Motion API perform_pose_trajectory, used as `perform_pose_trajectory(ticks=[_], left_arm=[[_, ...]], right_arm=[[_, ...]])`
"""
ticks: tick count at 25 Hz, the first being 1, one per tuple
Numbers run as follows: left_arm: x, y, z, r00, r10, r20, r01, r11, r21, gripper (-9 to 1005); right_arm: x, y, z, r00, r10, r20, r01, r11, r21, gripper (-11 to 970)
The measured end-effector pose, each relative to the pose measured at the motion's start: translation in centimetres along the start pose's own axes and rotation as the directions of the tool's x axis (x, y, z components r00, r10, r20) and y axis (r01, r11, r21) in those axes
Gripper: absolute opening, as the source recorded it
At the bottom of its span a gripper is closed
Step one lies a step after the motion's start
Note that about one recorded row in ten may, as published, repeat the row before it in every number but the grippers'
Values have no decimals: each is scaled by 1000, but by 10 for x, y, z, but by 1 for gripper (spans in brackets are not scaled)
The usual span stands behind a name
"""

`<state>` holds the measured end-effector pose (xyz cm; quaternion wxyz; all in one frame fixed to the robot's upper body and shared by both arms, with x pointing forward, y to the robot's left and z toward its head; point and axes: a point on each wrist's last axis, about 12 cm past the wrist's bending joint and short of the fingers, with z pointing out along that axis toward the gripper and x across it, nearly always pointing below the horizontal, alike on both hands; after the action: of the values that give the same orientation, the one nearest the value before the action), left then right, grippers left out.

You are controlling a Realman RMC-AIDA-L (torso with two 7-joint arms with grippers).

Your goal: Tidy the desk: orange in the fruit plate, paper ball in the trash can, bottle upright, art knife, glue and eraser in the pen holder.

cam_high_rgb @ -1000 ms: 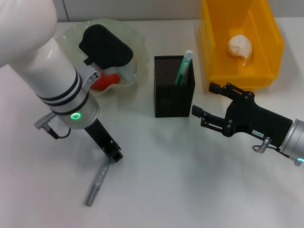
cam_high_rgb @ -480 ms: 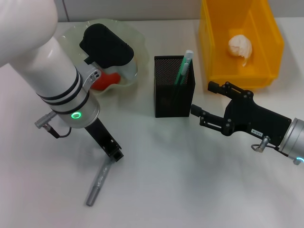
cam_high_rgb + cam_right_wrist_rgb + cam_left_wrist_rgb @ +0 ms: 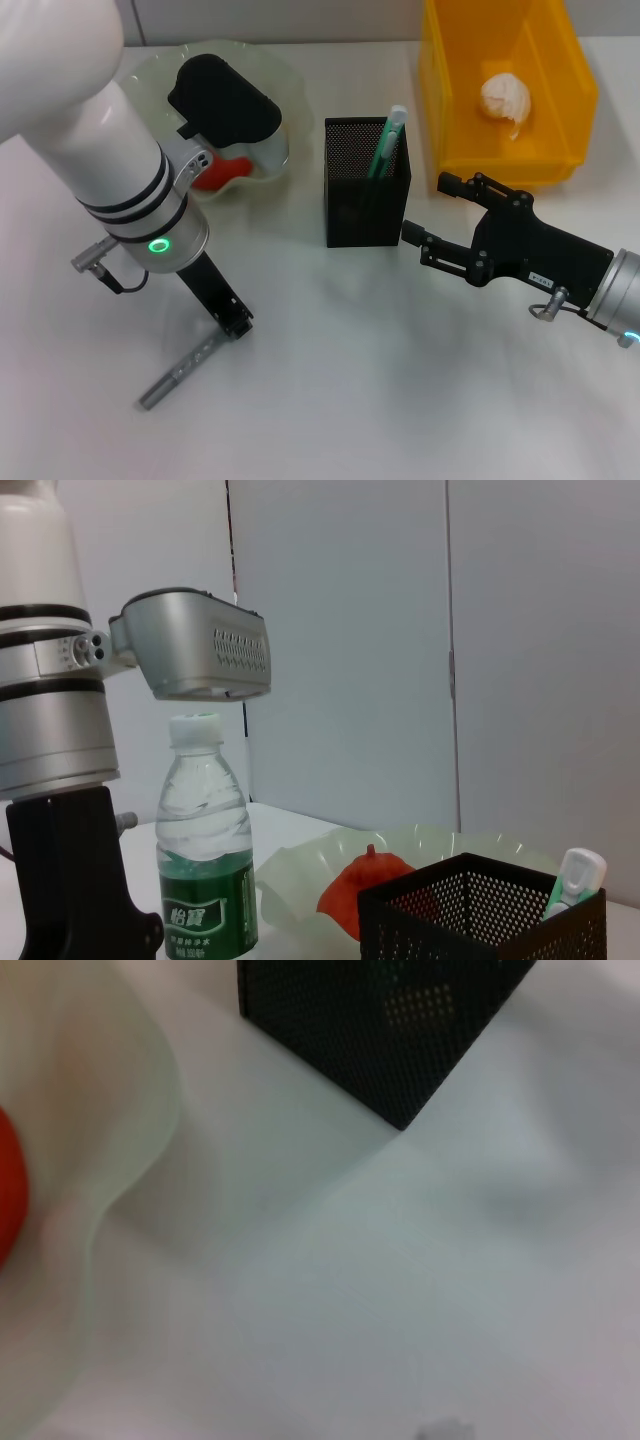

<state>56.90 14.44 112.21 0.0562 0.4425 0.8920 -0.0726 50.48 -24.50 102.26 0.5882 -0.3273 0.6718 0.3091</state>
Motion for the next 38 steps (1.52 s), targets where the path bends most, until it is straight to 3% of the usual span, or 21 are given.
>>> perform_pose_trajectory(ticks=[2, 24, 28, 34, 38], left_arm=[[1, 0, 1, 1000, -2, -6, 2, 1000, 2, 256], [-1, -1, 2, 1000, 9, -9, -9, 1000, -4, 163], [-4, -3, -2, 1000, 21, 8, -21, 1000, 7, 164], [-13, -21, -24, 987, 111, 116, -120, 990, 73, 161], [-21, -38, -53, 943, 205, 264, -235, 968, 89, 156]], right_arm=[[0, 0, 0, 1000, 0, 0, 0, 1000, 0, 785], [0, 1, -1, 1000, 4, 4, -4, 1000, -1, 786], [0, -2, -6, 1000, 15, 24, -16, 999, 37, 786], [0, -5, -19, 997, 41, 73, -48, 994, 96, 786], [1, -9, -33, 992, 57, 117, -76, 983, 167, 786]])
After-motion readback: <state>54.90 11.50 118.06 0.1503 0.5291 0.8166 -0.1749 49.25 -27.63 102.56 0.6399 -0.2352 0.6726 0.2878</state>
